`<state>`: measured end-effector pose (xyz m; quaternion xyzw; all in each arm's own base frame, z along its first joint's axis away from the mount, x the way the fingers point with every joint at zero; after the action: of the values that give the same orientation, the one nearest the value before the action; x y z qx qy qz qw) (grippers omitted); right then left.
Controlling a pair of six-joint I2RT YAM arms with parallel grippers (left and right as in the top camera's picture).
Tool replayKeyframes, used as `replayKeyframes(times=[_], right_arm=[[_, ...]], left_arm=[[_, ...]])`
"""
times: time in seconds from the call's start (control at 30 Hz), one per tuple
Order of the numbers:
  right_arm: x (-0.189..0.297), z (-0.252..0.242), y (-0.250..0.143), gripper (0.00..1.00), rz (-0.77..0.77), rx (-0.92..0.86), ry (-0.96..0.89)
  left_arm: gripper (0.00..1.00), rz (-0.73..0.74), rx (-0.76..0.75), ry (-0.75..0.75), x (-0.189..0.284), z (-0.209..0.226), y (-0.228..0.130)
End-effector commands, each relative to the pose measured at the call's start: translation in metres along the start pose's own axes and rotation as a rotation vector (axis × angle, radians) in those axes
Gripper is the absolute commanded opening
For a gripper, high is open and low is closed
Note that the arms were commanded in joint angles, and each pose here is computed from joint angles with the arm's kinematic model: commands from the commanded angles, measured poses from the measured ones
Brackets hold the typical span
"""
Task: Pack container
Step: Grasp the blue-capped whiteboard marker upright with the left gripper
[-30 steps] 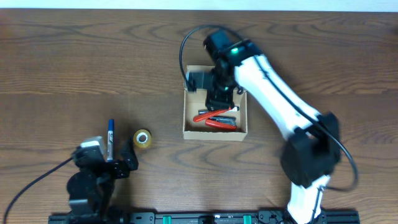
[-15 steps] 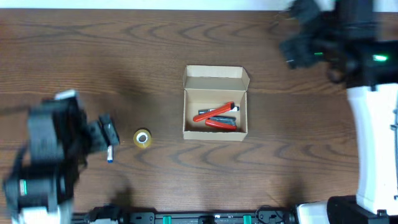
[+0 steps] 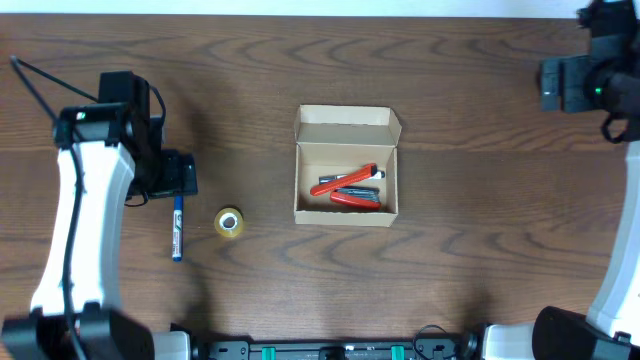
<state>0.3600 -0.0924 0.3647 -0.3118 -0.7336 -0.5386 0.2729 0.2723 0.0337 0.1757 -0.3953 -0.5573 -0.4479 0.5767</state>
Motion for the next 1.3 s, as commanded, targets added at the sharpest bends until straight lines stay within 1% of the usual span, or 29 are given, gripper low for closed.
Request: replayKeyframes(times=[0.0, 0.03, 0.2, 0.37, 0.57, 0.6, 0.63, 0.77, 0.87, 1.1, 1.17, 1.27], right_arm=[[0.002, -0.032, -0.015, 0.99, 0.030, -0.167, -0.083], [0.002, -0.039, -0.019, 0.99, 0.037, -0.200, -0.097], [-0.005, -0.063, -0.041, 0.99, 0.081, -0.324, -0.128], [-0.026, -0.058, -0.059, 0.99, 0.140, -0.341, -0.084], [-0.048, -0.047, -0.079, 0.99, 0.205, -0.347, -0.044], [-0.050, -0.045, -0.080, 0.98, 0.208, -0.349, -0.032], [-0.051, -0.043, -0.081, 0.98, 0.211, -0.350, -0.023], [-0.053, -0.041, -0.083, 0.98, 0.215, -0.350, -0.012], [-0.053, -0.041, -0.082, 0.98, 0.210, -0.351, -0.008], [-0.054, -0.040, -0.082, 0.98, 0.210, -0.351, -0.004], [-0.053, -0.040, -0.082, 0.98, 0.209, -0.351, -0.004], [-0.053, -0.040, -0.082, 0.98, 0.210, -0.351, -0.004]], left_arm=[[0.97, 0.086, 0.015, 0.040, -0.026, 0.011, -0.006], [1.00, 0.094, 0.021, 0.041, -0.032, 0.012, -0.007], [1.00, 0.080, 0.065, 0.031, -0.059, 0.012, -0.007], [1.00, 0.062, 0.063, 0.029, -0.084, 0.010, -0.010], [1.00, 0.037, -0.016, -0.012, -0.105, 0.004, -0.013], [0.95, 0.029, -0.015, -0.013, -0.108, 0.004, -0.012], [0.93, 0.022, -0.015, -0.015, -0.111, 0.004, -0.012], [0.94, 0.005, -0.014, -0.017, -0.125, 0.003, -0.015], [0.97, 0.013, -0.014, -0.017, -0.134, 0.003, -0.021], [0.97, 0.043, 0.022, -0.012, -0.149, 0.005, -0.037], [0.95, 0.047, 0.022, -0.011, -0.150, 0.005, -0.039], [0.85, 0.044, 0.022, -0.011, -0.150, 0.005, -0.039]])
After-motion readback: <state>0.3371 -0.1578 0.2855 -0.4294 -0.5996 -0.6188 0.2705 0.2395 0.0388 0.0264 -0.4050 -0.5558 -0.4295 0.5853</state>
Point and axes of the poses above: each gripper's point midway between its finger pads, its own x axis back along the fingers, its own z axis along the line the jaws close on, y = z × x, the point moved 3 cm from there along x, back along the fingers, and after that the axes turned 8 degrees about x, right-handed, at the moved point
